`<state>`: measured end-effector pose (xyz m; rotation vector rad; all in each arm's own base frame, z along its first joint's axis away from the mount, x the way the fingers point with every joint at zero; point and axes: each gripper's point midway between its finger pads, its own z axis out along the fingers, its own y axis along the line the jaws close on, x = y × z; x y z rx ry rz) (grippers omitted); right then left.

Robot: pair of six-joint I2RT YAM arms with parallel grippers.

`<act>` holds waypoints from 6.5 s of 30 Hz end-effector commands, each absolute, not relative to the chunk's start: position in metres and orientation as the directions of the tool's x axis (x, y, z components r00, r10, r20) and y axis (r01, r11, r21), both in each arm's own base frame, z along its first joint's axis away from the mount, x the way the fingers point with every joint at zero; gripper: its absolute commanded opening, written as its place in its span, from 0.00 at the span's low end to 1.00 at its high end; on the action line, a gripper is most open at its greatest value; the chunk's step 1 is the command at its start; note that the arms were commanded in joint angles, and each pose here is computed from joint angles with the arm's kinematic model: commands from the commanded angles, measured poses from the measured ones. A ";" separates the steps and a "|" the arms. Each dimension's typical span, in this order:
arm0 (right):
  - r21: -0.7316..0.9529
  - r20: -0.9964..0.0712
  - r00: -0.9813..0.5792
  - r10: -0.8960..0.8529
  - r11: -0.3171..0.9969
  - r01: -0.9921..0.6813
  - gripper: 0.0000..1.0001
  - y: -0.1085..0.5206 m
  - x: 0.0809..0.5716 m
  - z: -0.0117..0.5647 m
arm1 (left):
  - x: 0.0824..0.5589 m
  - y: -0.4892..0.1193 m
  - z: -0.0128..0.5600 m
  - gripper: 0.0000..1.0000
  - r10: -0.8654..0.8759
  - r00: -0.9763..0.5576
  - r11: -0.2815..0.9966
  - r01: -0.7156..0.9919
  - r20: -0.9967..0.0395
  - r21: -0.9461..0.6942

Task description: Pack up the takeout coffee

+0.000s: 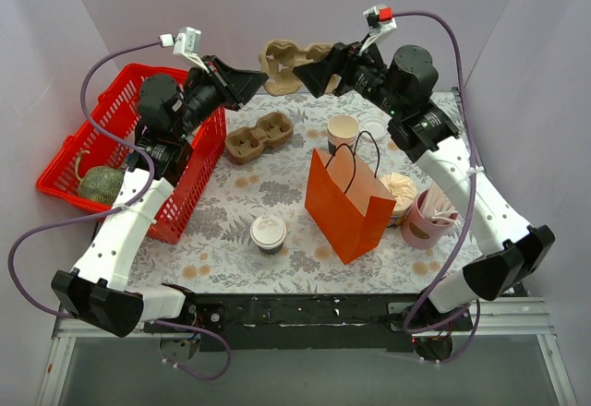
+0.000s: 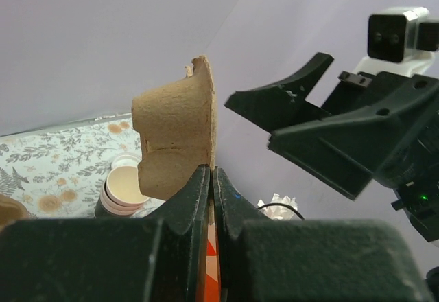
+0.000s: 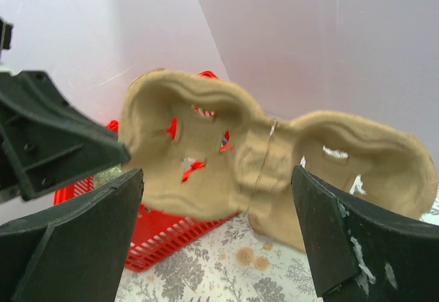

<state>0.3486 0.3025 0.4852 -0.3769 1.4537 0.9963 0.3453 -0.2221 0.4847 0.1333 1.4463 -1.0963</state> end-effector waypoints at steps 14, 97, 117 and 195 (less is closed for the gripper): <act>0.419 -0.906 -0.257 0.336 0.625 -0.658 0.87 0.323 0.392 0.458 | 0.334 -0.232 0.480 0.00 -0.486 -0.261 0.506 0.694 -0.834 -0.512; -0.458 -0.859 0.456 -0.231 0.743 -0.487 0.53 0.172 0.262 0.501 | 0.313 -0.330 0.258 0.76 -0.019 -0.850 0.725 0.351 -0.527 -0.593; -0.282 -0.942 0.228 -0.247 0.950 -0.134 0.50 0.118 0.327 0.491 | 0.264 -0.310 0.366 0.98 -0.239 -0.724 0.553 0.446 -0.647 -0.704; -0.486 -0.844 0.436 -0.313 0.790 -0.374 0.48 0.181 0.321 0.497 | 0.243 -0.348 0.391 0.00 -0.173 -0.557 0.403 0.713 -0.813 -0.574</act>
